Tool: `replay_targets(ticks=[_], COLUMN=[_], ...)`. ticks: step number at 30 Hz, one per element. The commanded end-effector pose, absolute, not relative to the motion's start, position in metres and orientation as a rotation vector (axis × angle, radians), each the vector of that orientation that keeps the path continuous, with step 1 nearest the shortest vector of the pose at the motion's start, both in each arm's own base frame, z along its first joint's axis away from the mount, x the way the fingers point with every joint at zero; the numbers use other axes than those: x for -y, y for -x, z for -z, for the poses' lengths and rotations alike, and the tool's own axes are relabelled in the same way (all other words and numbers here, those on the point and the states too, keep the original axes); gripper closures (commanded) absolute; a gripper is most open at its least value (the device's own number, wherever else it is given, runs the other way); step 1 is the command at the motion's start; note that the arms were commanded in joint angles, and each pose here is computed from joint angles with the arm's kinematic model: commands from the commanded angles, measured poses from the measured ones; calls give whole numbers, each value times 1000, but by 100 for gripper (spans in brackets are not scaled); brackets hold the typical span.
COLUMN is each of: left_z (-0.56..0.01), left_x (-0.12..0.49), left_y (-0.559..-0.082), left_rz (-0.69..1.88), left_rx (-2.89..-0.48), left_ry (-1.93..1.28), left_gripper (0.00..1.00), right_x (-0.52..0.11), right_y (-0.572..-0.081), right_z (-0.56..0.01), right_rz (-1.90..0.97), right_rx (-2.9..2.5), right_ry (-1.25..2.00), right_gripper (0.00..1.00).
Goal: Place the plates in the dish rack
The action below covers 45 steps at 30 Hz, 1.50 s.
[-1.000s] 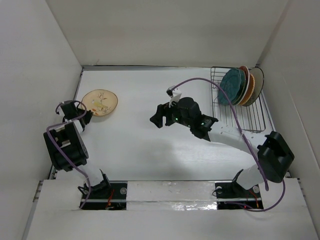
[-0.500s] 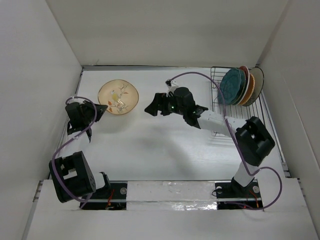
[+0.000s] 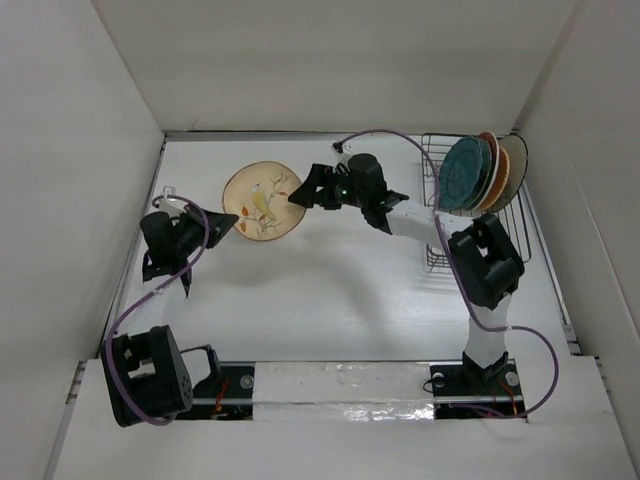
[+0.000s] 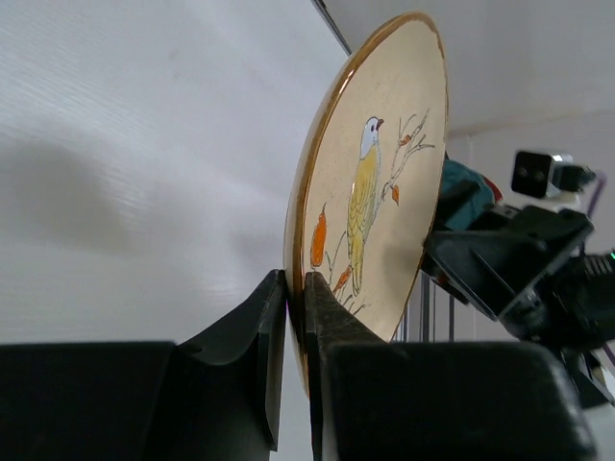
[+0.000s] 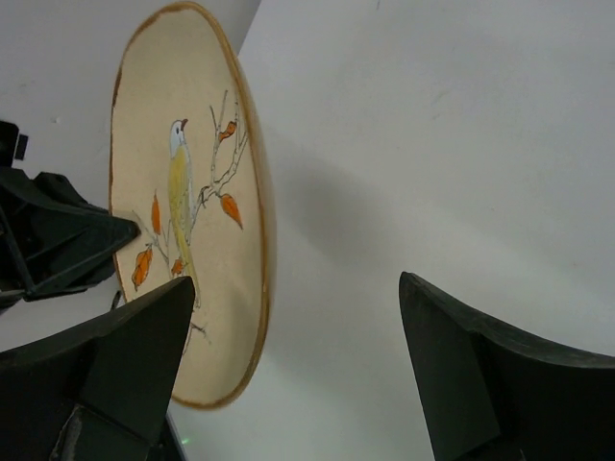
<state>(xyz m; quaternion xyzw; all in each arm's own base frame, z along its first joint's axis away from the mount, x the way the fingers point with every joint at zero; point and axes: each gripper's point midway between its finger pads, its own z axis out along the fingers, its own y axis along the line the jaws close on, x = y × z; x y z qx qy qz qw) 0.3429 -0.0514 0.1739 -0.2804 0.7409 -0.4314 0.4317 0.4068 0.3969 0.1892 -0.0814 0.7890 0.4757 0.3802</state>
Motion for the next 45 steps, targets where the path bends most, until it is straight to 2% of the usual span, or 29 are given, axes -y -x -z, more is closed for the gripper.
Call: replay_targets(ticks=[1, 3, 6, 7, 10, 12, 13, 15, 16, 20, 21, 22, 24, 29, 33, 39, 45], left_z=[-229, -222, -215, -215, -215, -218, -223, -231, -235, -254, -253, -258, -263, -273, -273, -264, -267], left_x=[87, 90, 91, 91, 89, 88, 86, 93, 96, 112, 121, 125, 133, 161, 178, 183, 188], left_y=[-331, -326, -320, -318, -312, -311, -310, -309, -308, -304, -299, -296, -290, -268, -250, -237, -229], left_rz=[1240, 1250, 1236, 1222, 1169, 1131, 1105, 1071, 1059, 1007, 1008, 1003, 1003, 960, 925, 834, 838], left_rx=[-1747, -1767, -1794, -1792, -1803, -1815, -1803, -1806, -1804, -1803, -1818, -1809, -1811, -1799, -1794, -1819, -1808], left_ry=[394, 381, 375, 356, 340, 337, 323, 269, 244, 131, 90, 64, 23, -156, -260, -322, -353], left_gripper=[100, 100, 100, 100, 99, 86, 69, 53, 41, 21, 16, 7, 1, 1, 1, 1, 1], right_x=[-423, -429, -429, -428, -419, -408, -402, -383, -372, -309, -289, -260, -223, -95, -36, 7, 21], right_y=[-392, -384, -373, -371, -364, -365, -365, -369, -374, -394, -391, -402, -410, -429, -438, -462, -479], right_z=[-214, -217, -219, -233, -234, -250, -248, -272, -272, -311, -337, -337, -359, -369, -372, -370, -366], right_rz=[-1366, -1392, -1442, -1458, -1472, -1450, -1420, -1365, -1318, -1087, -1044, -955, -820, -228, 18, 278, 356], right_rx=[-1929, -1913, -1882, -1826, -1809, -1781, -1785, -1736, -1752, -1699, -1650, -1670, -1639, -1679, -1685, -1752, -1797], right_ry=[349, 400, 430, 430, 378, 344, 315, 290, 249, 159, 143, 79, 50, -195, -296, -316, -293], right_gripper=[8, 8, 19, 42, 90, 100, 100, 100, 100, 100, 100, 100, 100, 100, 100, 100, 100])
